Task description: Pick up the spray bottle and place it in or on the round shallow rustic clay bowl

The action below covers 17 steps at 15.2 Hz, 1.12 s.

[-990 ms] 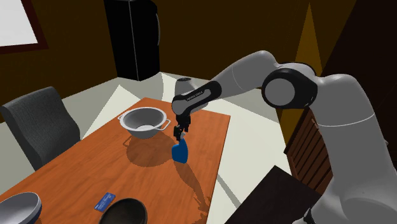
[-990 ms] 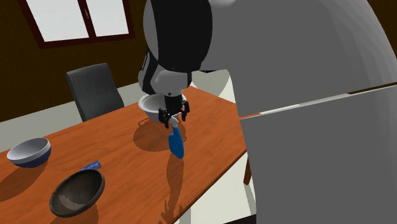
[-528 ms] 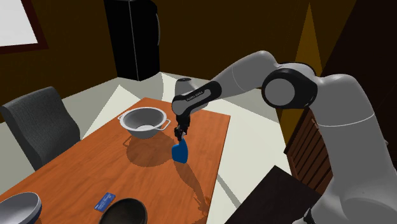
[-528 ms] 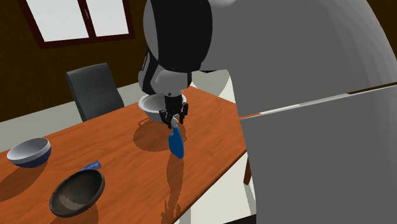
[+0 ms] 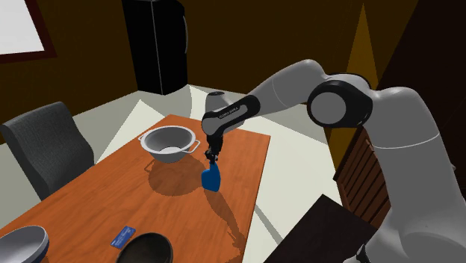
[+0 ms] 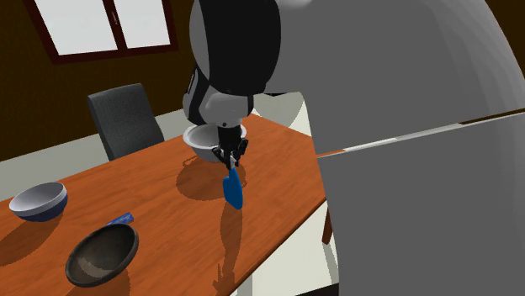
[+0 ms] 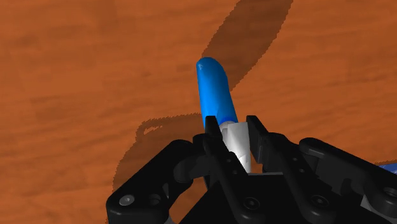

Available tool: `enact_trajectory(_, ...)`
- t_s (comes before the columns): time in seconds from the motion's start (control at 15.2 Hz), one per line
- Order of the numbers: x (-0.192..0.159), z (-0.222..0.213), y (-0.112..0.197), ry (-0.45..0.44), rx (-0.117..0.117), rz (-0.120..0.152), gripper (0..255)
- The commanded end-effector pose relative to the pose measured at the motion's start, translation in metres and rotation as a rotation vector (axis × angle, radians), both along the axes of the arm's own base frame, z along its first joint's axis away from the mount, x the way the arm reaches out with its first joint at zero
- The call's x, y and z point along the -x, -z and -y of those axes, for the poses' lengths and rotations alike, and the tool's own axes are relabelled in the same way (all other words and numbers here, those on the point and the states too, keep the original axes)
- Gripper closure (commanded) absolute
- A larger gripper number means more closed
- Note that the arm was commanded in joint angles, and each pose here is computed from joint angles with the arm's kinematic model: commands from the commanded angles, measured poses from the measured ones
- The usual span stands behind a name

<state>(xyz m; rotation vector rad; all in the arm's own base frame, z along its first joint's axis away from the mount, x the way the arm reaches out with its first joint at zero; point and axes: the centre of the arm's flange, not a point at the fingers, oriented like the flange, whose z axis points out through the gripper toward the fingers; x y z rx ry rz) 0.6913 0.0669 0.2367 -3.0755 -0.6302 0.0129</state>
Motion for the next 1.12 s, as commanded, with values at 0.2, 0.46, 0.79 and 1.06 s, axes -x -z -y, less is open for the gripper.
enact_trajectory(0.2, 0.0, 0.0, -0.016, 0.0, 0.0, -0.001, 255)
enact_trajectory(0.46, 0.0, 0.0, -0.037, 0.0, 0.0, -0.001, 255)
enact_trajectory(0.79, 0.0, 0.0, -0.063, 0.0, 0.0, -0.001, 255)
enact_trajectory(1.06, 0.0, 0.0, -0.084, 0.0, 0.0, -0.001, 255)
